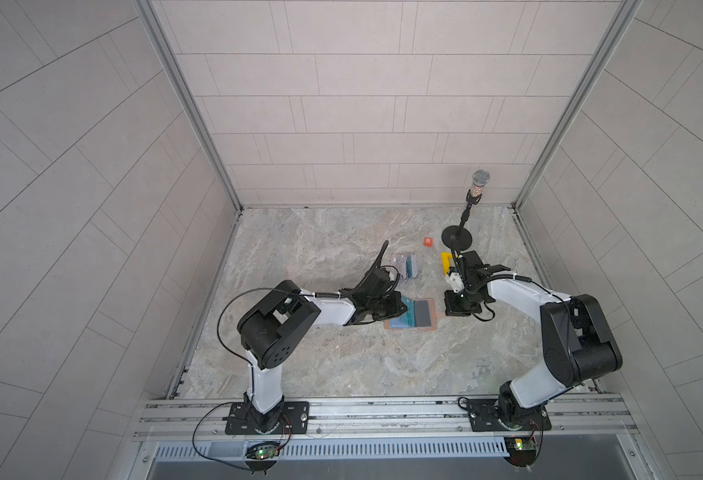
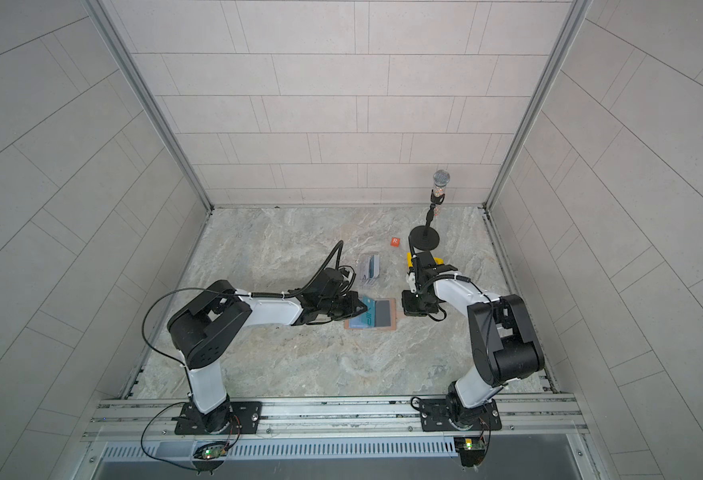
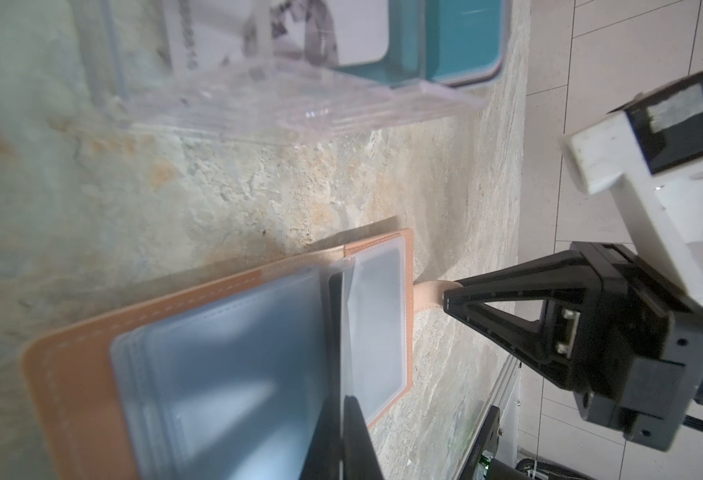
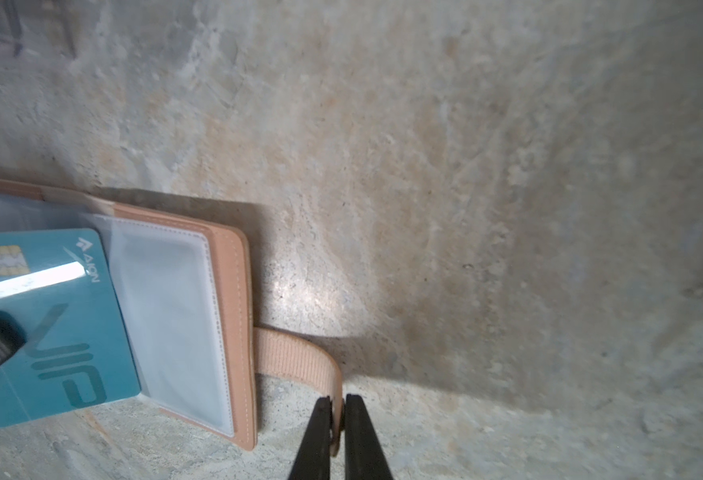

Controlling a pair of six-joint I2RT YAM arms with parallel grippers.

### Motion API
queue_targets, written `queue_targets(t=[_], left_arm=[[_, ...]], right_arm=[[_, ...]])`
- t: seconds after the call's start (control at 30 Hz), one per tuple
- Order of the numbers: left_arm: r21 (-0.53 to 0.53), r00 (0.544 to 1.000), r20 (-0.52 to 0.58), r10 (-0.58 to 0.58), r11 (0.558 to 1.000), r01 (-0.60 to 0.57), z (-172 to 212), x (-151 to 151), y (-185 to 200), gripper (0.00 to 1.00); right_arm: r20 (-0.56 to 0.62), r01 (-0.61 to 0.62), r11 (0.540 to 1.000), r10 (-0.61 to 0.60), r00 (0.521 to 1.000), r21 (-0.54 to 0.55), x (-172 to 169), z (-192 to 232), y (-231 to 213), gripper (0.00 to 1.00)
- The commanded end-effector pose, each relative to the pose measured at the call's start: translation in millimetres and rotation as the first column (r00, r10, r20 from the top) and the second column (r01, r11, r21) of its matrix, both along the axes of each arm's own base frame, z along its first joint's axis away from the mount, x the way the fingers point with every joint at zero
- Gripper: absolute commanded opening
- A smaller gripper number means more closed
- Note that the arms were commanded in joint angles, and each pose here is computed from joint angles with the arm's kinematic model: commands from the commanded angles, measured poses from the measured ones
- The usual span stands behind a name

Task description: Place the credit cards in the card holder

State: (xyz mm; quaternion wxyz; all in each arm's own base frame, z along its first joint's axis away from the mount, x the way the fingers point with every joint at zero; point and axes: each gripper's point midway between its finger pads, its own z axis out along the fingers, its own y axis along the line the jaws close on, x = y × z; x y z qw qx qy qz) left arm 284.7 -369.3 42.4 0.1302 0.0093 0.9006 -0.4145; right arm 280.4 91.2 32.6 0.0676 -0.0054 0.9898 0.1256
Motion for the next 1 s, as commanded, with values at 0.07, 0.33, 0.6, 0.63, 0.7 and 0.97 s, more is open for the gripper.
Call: queue_targets(t=[0.07, 0.33, 0.6, 0.63, 0.7, 0.97], left_arm=[[-0.006, 1.0, 0.009, 0.013, 1.0, -0.013, -4, 7, -1, 0.0], [0.0, 1.0, 0.0, 0.014, 1.0, -0.014, -13, 3, 3, 0.0], [-0.002, 1.0, -0.009, 0.008, 1.0, -0.008, -24, -7, 7, 0.0], [0.0, 1.0, -0.01, 0.007, 1.0, -0.007, -26, -8, 8, 0.0], [0.003, 1.0, -0.012, 0.003, 1.0, -0.003, -29, -11, 9, 0.0], [0.023, 1.0, 0.001, 0.008, 1.0, -0.008, -39, -12, 11, 0.0]], right_arm=[[-0.019, -0.018, 1.0, 0.017, 1.0, -0.016, -4, -3, 1, 0.1], [-0.02, -0.021, 1.0, 0.02, 1.0, -0.017, -4, -3, 2, 0.09], [-0.022, -0.028, 1.0, 0.028, 0.999, -0.012, -4, -3, 5, 0.09], [-0.022, -0.028, 1.0, 0.027, 0.999, -0.013, -4, -3, 5, 0.08], [-0.024, -0.029, 0.999, 0.029, 0.999, -0.013, -4, -3, 6, 0.08], [-0.02, -0.036, 0.999, 0.036, 0.999, -0.007, -3, -1, 9, 0.08]])
